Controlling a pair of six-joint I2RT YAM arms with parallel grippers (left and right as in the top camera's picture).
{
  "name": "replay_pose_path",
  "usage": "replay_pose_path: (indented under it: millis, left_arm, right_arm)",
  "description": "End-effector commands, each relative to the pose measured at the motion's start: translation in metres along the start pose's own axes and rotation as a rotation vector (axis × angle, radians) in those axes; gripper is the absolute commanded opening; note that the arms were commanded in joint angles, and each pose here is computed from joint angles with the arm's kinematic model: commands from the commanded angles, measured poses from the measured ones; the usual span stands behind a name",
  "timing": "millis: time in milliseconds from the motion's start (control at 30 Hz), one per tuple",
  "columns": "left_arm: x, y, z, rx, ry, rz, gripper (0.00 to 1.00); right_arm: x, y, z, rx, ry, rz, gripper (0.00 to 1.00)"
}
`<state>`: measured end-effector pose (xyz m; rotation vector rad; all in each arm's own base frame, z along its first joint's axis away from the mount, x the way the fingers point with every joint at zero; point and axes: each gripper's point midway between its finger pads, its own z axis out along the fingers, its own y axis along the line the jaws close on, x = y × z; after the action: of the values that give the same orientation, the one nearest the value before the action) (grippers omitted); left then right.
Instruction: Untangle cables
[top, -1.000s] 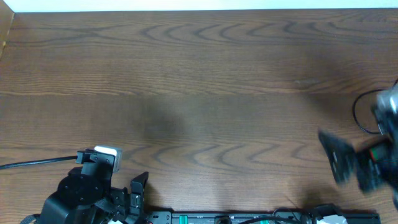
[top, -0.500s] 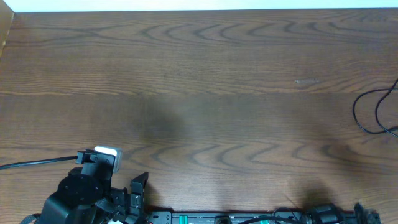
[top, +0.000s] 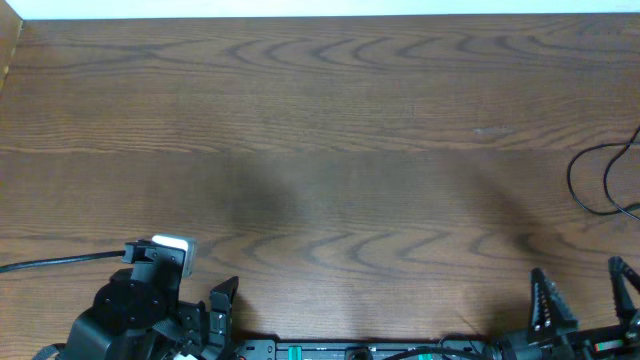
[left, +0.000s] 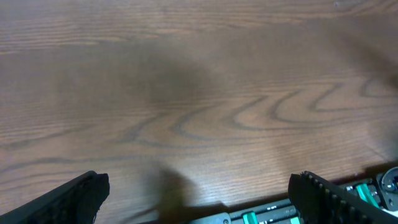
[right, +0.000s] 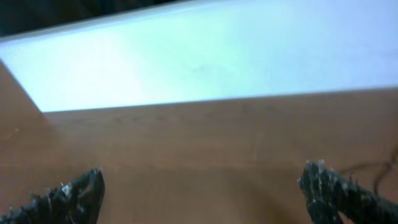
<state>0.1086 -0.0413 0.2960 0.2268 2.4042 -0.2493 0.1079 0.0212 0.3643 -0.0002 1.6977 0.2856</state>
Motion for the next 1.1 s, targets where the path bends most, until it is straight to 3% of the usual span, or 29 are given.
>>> replay_pose_path:
  millis: [0, 567, 1067]
  left_arm:
    - [0.000, 0.003, 0.000, -0.015, -0.007, 0.008, 0.98]
    - [0.000, 0.003, 0.000, -0.015, -0.006, 0.021, 0.98]
    - [0.000, 0.003, 0.000, -0.016, -0.006, 0.021, 0.98]
  right_arm:
    - [0.028, 0.003, 0.017, -0.051, -0.015, -0.080, 0.98]
    - [0.130, -0.006, 0.131, -0.121, -0.020, -0.047, 0.99]
    - [0.198, -0.030, 0.159, -0.045, 0.047, -0.062, 0.99]
